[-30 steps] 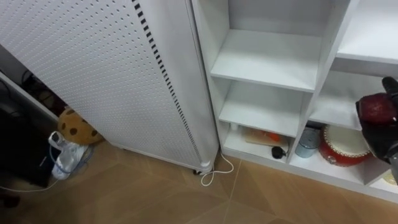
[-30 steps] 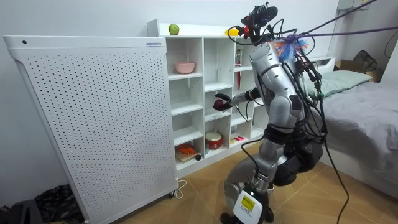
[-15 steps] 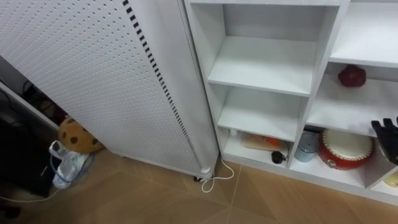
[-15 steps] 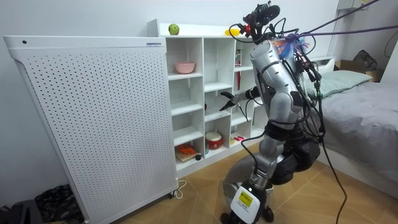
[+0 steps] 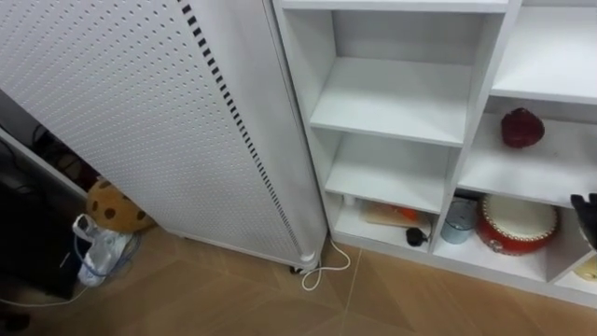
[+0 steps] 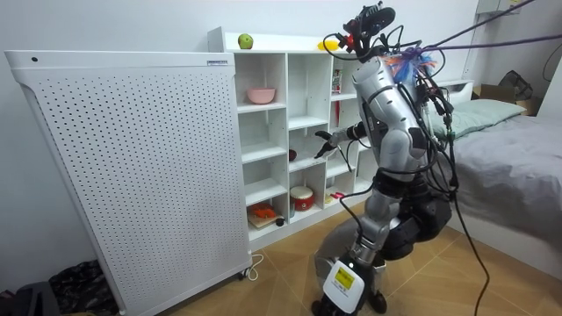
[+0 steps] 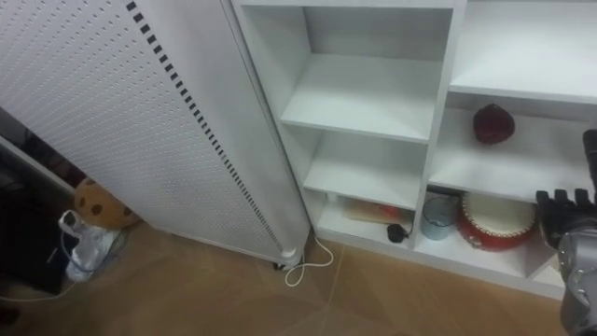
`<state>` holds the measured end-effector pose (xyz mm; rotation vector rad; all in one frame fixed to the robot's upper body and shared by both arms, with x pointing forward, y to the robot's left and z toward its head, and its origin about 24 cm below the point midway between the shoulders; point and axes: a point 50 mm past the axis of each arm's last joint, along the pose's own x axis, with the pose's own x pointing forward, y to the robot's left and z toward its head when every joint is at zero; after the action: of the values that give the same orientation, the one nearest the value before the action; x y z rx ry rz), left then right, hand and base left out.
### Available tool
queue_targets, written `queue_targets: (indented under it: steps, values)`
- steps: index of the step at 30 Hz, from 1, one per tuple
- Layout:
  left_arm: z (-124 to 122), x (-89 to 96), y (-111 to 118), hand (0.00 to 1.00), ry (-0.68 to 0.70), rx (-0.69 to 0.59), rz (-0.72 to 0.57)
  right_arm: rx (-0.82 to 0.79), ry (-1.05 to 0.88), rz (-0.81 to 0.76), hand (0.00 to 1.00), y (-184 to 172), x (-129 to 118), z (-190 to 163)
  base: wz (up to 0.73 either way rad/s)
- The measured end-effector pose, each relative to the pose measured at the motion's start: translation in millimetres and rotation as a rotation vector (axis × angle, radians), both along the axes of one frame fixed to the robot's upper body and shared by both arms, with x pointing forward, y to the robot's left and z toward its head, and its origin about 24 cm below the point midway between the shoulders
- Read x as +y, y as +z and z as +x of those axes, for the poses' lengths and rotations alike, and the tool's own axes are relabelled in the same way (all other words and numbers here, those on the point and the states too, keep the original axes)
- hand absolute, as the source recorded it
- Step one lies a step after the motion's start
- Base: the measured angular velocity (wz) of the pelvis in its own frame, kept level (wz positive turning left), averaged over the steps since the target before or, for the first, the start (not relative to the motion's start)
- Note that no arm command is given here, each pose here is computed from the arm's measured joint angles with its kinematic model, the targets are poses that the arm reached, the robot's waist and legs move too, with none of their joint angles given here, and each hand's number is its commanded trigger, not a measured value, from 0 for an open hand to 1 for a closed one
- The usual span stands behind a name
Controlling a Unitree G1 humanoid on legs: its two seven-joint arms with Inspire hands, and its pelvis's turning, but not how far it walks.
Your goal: Arrange fruit in the closet
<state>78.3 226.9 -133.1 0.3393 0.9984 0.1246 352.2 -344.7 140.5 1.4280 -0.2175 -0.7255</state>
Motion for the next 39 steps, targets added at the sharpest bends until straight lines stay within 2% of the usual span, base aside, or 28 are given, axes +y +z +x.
queue_targets:
  steps: [8,14,16,21,26,28,32,39]
  values:
    - [-4,0.9,-2,0.0,0.002,0.018,-0.002,0.042,0.005,-0.002,0.0,-14,1,-3,-0.01]
    - [-24,9.3,-11,0.0,0.007,0.12,0.004,0.159,-0.001,-0.007,0.0,-62,-7,-24,-0.06]
    - [-30,14.5,-13,0.0,0.014,0.152,0.01,0.248,-0.009,0.002,0.0,-92,-9,-41,-0.03]
    - [-25,26.2,-16,0.0,0.064,0.163,0.034,0.42,0.008,-0.019,0.0,-146,-5,-77,-0.03]
    - [-27,32.0,-17,0.0,0.079,0.174,0.061,0.556,0.093,-0.073,0.0,-191,11,-113,-0.1]
    - [-31,32.2,-18,0.0,0.119,0.173,0.057,0.601,0.136,-0.06,0.0,-214,25,-133,-0.05]
    - [-39,32.8,-19,0.0,0.133,0.185,0.068,0.666,0.196,-0.019,0.0,-240,40,-163,0.01]
    - [-44,41.9,-17,0.0,0.136,0.191,0.131,0.87,0.369,-0.144,0.0,-268,41,-227,0.0]
